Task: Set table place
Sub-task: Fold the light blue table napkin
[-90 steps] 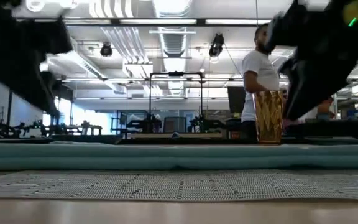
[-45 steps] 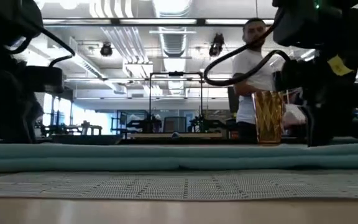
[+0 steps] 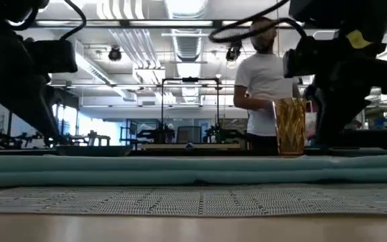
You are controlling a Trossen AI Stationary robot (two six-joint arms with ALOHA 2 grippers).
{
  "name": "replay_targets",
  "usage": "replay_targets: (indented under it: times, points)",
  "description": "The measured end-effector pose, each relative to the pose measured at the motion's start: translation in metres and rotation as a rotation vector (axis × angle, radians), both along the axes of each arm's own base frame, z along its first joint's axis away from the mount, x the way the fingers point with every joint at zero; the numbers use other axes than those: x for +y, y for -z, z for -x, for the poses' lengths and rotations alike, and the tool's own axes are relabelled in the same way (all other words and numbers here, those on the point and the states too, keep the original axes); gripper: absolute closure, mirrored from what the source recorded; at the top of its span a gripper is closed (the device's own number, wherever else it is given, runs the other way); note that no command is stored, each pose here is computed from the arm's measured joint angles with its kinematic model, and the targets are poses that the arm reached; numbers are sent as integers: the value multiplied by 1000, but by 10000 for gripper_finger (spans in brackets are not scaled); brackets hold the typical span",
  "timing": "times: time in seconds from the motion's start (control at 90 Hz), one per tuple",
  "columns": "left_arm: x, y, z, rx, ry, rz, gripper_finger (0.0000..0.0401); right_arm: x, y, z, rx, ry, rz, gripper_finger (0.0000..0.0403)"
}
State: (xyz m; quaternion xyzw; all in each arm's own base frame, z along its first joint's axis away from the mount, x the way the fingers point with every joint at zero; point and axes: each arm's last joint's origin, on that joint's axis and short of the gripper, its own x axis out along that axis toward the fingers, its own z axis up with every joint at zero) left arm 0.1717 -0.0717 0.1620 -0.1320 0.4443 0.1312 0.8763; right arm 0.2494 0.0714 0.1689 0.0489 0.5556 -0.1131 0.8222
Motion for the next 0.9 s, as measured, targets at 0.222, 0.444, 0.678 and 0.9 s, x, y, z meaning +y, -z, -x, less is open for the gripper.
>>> replay_targets:
  times: [0.222,0.444,0.678,0.9]
  points:
    - [-2,1,-9,-54,49,-54,267,2,-4,-4,-22,-86,16,308]
    - [-1,-25,-29,-339,9,-385,217,4,-16,-11,-69,-153,31,242]
    - [-1,-38,-43,-352,132,-415,170,8,-24,-23,-198,-197,25,216]
    - [-6,-52,-55,-182,215,-454,130,11,-37,-29,-232,-267,60,205]
